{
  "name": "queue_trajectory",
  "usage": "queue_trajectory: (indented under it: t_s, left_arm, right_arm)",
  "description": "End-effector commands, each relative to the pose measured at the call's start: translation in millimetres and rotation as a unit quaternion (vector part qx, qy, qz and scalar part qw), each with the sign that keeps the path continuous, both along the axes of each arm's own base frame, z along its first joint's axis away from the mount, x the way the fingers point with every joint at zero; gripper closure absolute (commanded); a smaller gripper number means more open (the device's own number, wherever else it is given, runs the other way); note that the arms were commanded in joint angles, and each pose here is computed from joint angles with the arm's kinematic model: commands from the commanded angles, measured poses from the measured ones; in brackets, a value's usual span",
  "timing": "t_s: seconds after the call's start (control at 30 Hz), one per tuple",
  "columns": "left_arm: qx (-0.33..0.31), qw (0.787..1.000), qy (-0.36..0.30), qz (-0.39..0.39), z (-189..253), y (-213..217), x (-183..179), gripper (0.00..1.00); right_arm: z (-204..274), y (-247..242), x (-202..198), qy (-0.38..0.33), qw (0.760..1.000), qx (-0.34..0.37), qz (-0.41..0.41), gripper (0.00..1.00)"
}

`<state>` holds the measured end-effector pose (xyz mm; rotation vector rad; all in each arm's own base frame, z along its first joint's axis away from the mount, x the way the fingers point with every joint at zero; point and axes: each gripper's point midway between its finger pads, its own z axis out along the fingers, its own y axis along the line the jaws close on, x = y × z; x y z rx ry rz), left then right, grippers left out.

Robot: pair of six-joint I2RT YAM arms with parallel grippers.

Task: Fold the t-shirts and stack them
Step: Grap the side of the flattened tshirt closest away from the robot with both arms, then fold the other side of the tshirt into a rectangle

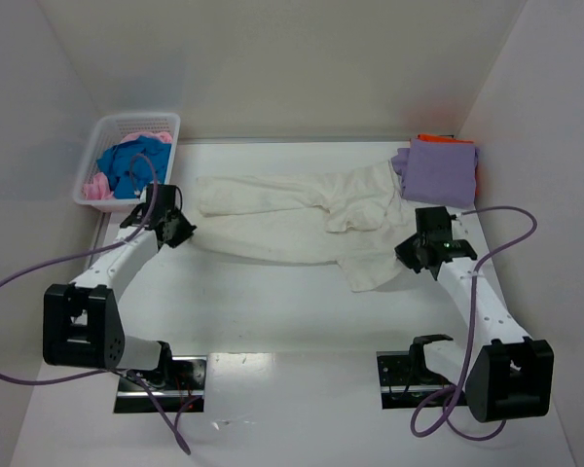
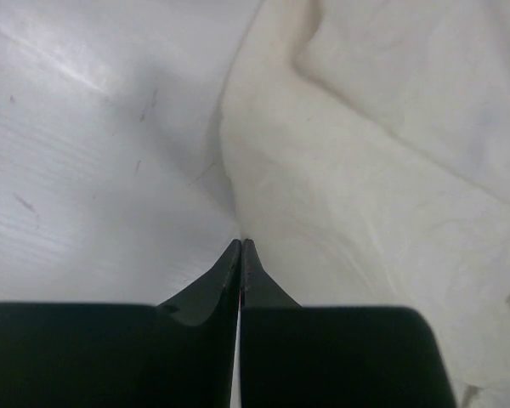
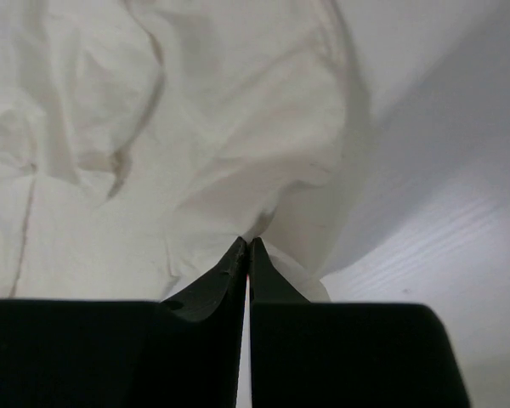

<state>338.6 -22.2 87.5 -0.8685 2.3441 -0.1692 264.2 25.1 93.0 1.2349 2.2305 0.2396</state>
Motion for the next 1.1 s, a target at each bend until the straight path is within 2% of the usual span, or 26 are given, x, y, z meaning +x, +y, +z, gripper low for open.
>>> queue_trajectory:
  t_s: [0.0,0.23,0.53,0.67,1.07]
  left_arm:
    - [-0.001,0.998,-0.062,-0.019,48.1,-3.0,22.9,1.00]
    - [0.005,0.996,-0.085,-0.026,63.7,-3.3,43.5,1.00]
    - [0.019,0.994,-0.110,-0.005,76.3,13.0,91.9,1.00]
    - [0.023,0.995,-0.100,0.008,65.6,23.4,110.8,1.00]
    - [0.030,0.997,-0.064,0.028,17.7,36.5,137.7,1.00]
  right_arm:
    - [47.7,-4.5,40.3,-0.080,0.996,-0.023,0.018,0.97]
    - [80.1,-4.3,83.5,-0.132,0.990,-0.031,0.032,0.97]
    - [107.2,-9.9,143.4,-0.174,0.984,-0.032,0.035,0.97]
    - [116.7,-15.7,164.7,-0.186,0.982,-0.031,0.029,0.97]
    - [87.7,-13.0,212.1,-0.172,0.984,-0.030,0.043,0.96]
